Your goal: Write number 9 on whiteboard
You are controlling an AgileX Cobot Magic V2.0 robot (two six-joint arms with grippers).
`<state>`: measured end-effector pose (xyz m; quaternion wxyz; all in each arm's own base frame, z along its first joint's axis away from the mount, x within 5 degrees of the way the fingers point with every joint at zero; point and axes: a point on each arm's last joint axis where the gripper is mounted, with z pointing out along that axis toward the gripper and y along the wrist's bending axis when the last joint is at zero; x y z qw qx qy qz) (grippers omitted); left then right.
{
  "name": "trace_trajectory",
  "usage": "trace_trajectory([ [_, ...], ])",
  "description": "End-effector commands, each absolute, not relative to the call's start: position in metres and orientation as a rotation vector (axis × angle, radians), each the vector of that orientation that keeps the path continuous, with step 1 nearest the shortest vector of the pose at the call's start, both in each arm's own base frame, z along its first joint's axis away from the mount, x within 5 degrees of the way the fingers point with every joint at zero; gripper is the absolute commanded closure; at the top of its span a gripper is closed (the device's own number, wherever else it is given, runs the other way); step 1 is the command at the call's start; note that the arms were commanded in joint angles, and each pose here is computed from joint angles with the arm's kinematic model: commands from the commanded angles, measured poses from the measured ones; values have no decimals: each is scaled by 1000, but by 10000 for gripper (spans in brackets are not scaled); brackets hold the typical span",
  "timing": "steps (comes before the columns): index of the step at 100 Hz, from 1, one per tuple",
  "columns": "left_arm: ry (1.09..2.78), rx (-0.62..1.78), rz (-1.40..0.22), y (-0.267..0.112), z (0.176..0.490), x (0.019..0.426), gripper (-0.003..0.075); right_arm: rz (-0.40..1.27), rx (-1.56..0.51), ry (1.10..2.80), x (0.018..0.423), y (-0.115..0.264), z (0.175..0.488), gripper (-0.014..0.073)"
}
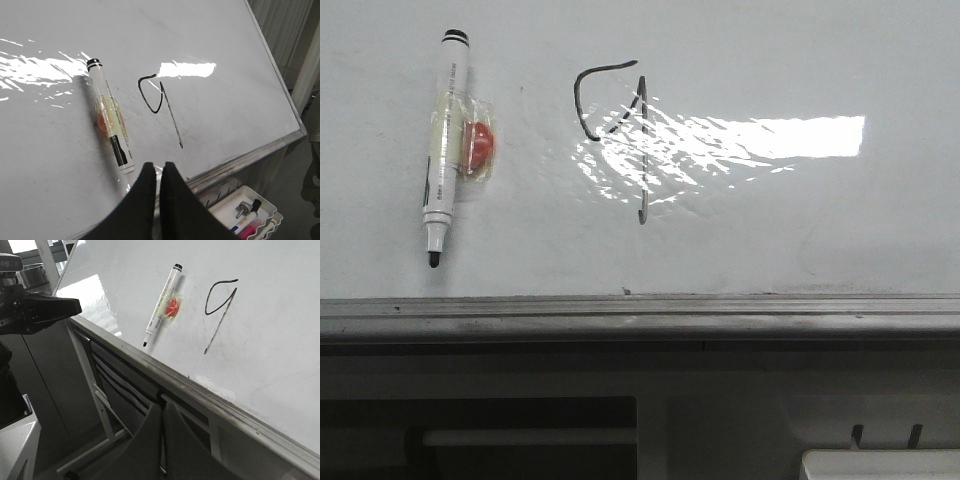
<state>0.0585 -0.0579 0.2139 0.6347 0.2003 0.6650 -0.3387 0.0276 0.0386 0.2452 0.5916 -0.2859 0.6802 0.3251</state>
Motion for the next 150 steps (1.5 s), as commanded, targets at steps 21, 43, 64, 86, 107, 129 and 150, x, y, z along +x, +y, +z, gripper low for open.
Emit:
trace_trajectory([
  [21,1442,368,-776,-46,210,53,740,772,-621,1488,28,37,261,664],
  [43,1438,248,-650,-34,210,55,740,772,-621,1488,28,37,261,664],
  [64,1496,140,-494,-23,203,55,740,772,-621,1488,28,37,261,664],
  [86,1494,92,-290,-13,200,54,740,772,-621,1488,28,37,261,664],
  [107,1548,6,-123,-4,195,56,740,772,-621,1488,28,37,261,664],
  [129,1641,-41,-23,1,186,56,740,772,-621,1488,28,37,261,664],
  [150,1782,-53,8,3,173,54,740,772,-621,1488,28,37,261,664],
])
